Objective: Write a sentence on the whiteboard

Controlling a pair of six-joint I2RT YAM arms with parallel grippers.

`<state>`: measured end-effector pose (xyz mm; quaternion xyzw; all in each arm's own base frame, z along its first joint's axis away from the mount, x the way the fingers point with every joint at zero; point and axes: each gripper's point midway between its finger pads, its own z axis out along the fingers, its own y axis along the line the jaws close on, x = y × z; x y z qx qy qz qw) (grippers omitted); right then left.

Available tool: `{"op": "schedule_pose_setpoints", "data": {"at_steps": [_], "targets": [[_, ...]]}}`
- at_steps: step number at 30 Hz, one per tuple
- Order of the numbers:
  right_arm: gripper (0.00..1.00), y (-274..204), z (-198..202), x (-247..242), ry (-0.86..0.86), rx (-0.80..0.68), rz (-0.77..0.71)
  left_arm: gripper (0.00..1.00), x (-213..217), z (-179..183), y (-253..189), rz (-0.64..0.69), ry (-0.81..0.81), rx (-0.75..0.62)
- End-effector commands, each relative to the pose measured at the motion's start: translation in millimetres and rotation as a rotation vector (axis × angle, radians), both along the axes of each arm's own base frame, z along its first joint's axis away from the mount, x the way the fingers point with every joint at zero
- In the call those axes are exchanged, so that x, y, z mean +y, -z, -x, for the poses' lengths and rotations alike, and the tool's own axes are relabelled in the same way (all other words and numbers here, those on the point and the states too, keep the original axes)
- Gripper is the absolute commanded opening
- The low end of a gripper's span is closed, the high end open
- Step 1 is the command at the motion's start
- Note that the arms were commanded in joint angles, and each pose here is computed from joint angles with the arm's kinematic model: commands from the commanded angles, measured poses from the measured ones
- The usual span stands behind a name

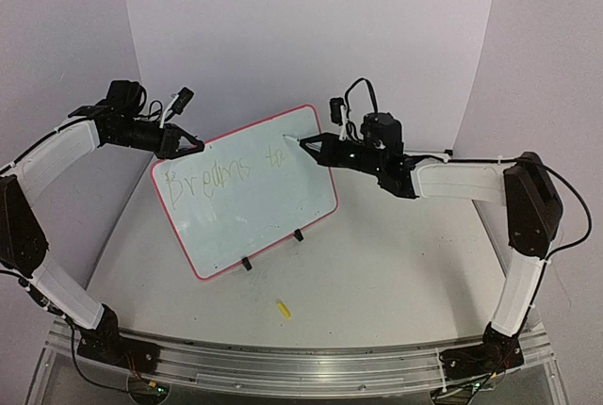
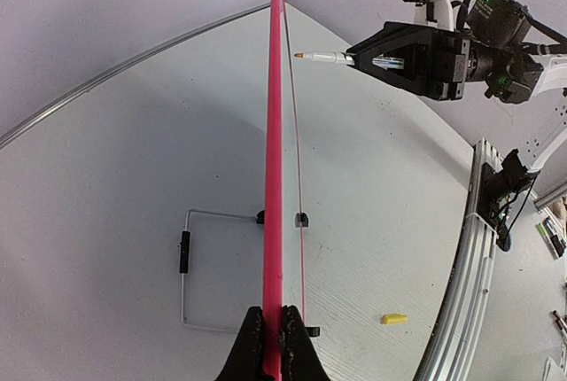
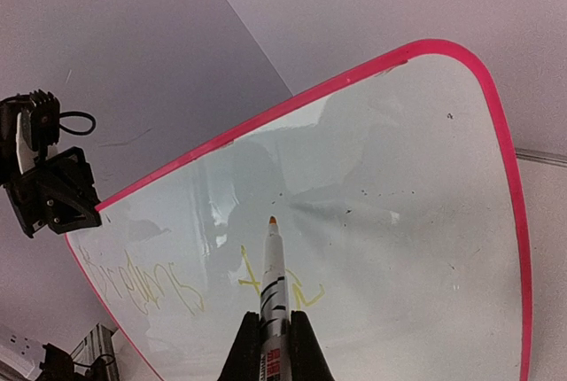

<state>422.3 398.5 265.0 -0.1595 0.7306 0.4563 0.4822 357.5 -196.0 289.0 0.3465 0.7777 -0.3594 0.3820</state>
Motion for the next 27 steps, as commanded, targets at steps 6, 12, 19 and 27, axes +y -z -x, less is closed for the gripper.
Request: {"op": "schedule_pose_setpoints", "data": {"at_steps": [6, 12, 19, 27], "targets": [[0.00, 11.8, -9.7, -0.1, 0.028, 0.010, 0.015, 0.00, -8.7, 11.8, 22.8, -0.012, 0.059, 0.066], [0.00, 29.7, -4.4, -8.9, 0.053, 0.047, 0.041, 0.00, -8.5, 11.8, 22.6, -0.012, 0.058, 0.065], [0.00, 55.0, 6.2, -17.9, 0.057, 0.103, 0.069, 0.00, -8.6, 12.0, 22.2, -0.011, 0.059, 0.065], [0.00, 24.7, 13.6, -22.4, 0.049, 0.051, 0.041, 0.00, -9.4, 12.1, 22.3, -0.010, 0.061, 0.066]]}}
